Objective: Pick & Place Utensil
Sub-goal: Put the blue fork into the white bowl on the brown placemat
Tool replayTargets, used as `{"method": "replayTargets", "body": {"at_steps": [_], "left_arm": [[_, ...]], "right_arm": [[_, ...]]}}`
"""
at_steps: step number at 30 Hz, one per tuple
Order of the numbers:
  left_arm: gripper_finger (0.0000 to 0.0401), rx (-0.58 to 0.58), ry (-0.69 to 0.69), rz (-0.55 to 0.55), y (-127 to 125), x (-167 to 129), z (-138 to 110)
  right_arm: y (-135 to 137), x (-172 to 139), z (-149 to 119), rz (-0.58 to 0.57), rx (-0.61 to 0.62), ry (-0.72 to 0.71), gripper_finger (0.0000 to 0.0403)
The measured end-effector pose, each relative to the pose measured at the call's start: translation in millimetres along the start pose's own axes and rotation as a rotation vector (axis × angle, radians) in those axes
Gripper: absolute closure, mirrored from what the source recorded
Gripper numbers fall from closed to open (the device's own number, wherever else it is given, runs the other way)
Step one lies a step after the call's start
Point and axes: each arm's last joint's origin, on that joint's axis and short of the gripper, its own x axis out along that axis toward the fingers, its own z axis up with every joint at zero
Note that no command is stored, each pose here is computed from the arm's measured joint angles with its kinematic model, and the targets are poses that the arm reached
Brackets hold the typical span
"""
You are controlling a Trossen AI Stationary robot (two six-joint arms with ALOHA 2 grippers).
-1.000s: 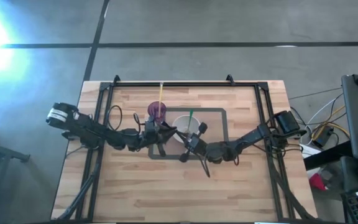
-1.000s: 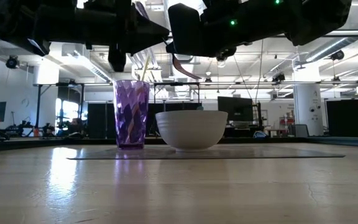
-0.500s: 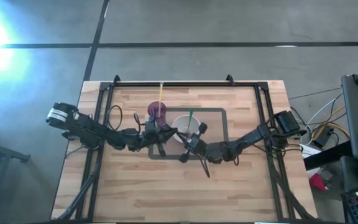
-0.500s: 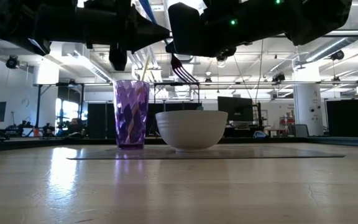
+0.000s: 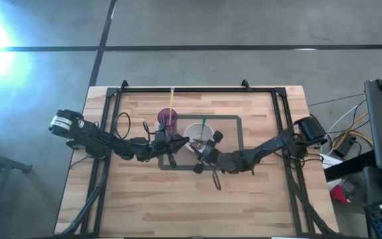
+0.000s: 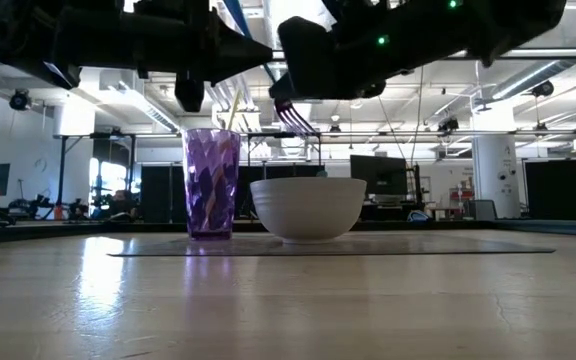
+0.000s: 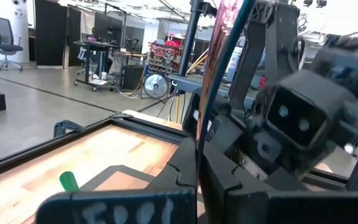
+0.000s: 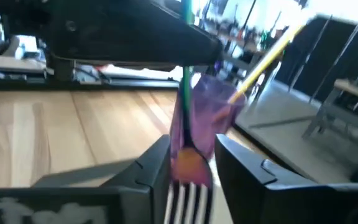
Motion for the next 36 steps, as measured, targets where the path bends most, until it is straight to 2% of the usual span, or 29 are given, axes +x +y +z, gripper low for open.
{"method": "replayTargets", "body": {"at_steps": [5, 12, 22, 26, 30, 36], "left_arm": [[0.04, 0.017, 0.025, 0.005, 0.1, 0.5, -2.2], [0.0401, 0.044, 0.093, -0.039, -4.8, 6.6, -2.7], [0.0401, 0.116, 0.251, -0.078, -15.9, 20.8, 0.1], [0.0401, 0.112, 0.271, -0.156, -20.0, 22.5, 1.9], [0.0401, 0.1, 0.273, -0.226, -23.6, 24.2, 5.0], [0.0401, 0.098, 0.278, -0.276, -25.6, 24.5, 6.1]], "right_arm": [[-14.5, -13.7, 11.7, 0.034, 0.012, 0.113, 0.0247], [-37.0, -35.2, 38.8, 0.237, 0.0, 0.175, 0.022], [-54.9, -52.3, 60.0, 0.383, -0.038, 0.101, 0.0221], [-57.9, -55.2, 65.2, 0.431, -0.045, 0.077, 0.0225], [-57.8, -55.0, 70.6, 0.438, -0.017, 0.031, 0.0223], [-51.6, -49.2, 76.4, 0.558, 0.055, -0.07, 0.0218]]}}
